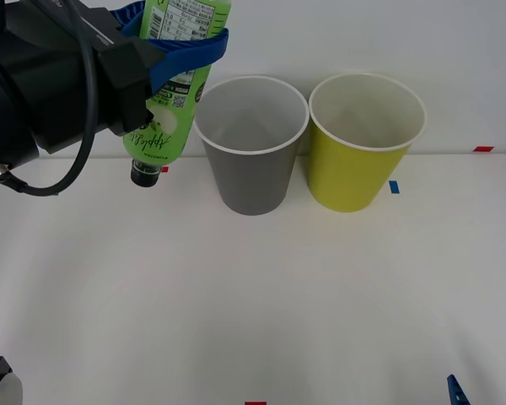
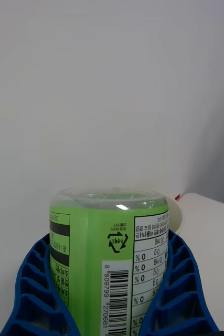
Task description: Put cans in the gray bin and PET bottles in the light green bin.
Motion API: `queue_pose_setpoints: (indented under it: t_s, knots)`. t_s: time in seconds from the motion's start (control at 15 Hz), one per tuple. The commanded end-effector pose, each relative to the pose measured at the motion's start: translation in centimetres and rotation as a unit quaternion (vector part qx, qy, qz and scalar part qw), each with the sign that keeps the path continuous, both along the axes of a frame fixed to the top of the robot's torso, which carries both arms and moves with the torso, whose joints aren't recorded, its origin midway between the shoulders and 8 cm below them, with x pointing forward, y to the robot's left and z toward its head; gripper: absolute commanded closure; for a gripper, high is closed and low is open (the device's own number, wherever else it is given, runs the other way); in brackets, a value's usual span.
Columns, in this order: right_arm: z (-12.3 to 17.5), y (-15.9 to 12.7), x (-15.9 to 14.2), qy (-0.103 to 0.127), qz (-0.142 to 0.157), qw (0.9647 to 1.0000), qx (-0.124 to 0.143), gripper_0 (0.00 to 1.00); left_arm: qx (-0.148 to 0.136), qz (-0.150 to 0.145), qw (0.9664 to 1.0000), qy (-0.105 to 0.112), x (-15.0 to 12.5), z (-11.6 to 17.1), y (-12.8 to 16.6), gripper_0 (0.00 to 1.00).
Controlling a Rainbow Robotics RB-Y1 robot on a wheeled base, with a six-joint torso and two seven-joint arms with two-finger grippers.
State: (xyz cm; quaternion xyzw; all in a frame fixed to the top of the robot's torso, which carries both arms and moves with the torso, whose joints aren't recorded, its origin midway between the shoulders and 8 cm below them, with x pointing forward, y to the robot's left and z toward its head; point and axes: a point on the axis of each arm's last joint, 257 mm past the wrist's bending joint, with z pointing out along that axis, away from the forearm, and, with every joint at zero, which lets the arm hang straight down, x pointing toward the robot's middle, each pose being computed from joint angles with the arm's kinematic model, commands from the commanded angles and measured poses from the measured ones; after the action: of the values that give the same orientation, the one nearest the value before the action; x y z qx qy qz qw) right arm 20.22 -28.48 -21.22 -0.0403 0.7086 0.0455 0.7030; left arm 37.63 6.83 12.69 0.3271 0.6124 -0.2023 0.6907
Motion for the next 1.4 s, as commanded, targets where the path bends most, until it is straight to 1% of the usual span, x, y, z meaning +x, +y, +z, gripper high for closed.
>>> queue_pose_setpoints:
  t_s: [0.07, 0.13, 0.2, 0.27, 0.4, 0.6, 0.67, 0.8, 0.87, 0.93, 1.07, 1.2, 1.4]
  knots:
    - [0.0, 0.0, 0.0, 0.000, 0.000, 1.0000, 0.000, 0.00, -0.040, -0.015, 0.9990, 0.011, -0.5, 2.3, -0.9, 1.00]
    - [0.0, 0.0, 0.0, 0.000, 0.000, 1.0000, 0.000, 0.00, -0.043, -0.016, 0.9989, 0.013, -0.1, 2.6, -0.9, 1.00]
    - [0.0, 0.0, 0.0, 0.000, 0.000, 1.0000, 0.000, 0.00, -0.048, -0.025, 0.9984, 0.018, 0.5, 3.0, -1.6, 1.00]
    - [0.0, 0.0, 0.0, 0.000, 0.000, 1.0000, 0.000, 0.00, -0.052, -0.031, 0.9981, 0.015, 1.0, 3.8, -2.3, 1.00]
    - [0.0, 0.0, 0.0, 0.000, 0.000, 1.0000, 0.000, 0.00, -0.054, -0.031, 0.9980, 0.005, 2.4, 5.9, -3.7, 1.00]
    - [0.0, 0.0, 0.0, 0.000, 0.000, 1.0000, 0.000, 0.00, -0.057, -0.041, 0.9973, 0.020, 4.8, 7.5, -6.7, 1.00]
    - [0.0, 0.0, 0.0, 0.000, 0.000, 1.0000, 0.000, 0.00, -0.061, -0.036, 0.9972, 0.024, 5.6, 7.9, -7.4, 1.00]
    - [0.0, 0.0, 0.0, 0.000, 0.000, 1.0000, 0.000, 0.00, -0.055, -0.036, 0.9975, 0.027, 7.1, 8.9, -9.5, 1.00]
    - [0.0, 0.0, 0.0, 0.000, 0.000, 1.0000, 0.000, 0.00, -0.054, -0.038, 0.9973, 0.032, 7.7, 9.0, -10.3, 1.00]
    - [0.0, 0.0, 0.0, 0.000, 0.000, 1.0000, 0.000, 0.00, -0.059, -0.045, 0.9965, 0.039, 8.6, 9.0, -11.4, 1.00]
    - [0.0, 0.0, 0.0, 0.000, 0.000, 1.0000, 0.000, 0.00, -0.070, -0.052, 0.9952, 0.045, 10.0, 8.5, -13.1, 1.00]
    - [0.0, 0.0, 0.0, 0.000, 0.000, 1.0000, 0.000, 0.00, -0.075, -0.057, 0.9950, 0.033, 10.9, 8.3, -14.9, 1.00]
    - [0.0, 0.0, 0.0, 0.000, 0.000, 1.0000, 0.000, 0.00, -0.077, -0.058, 0.9950, 0.023, 12.7, 8.4, -17.0, 1.00]
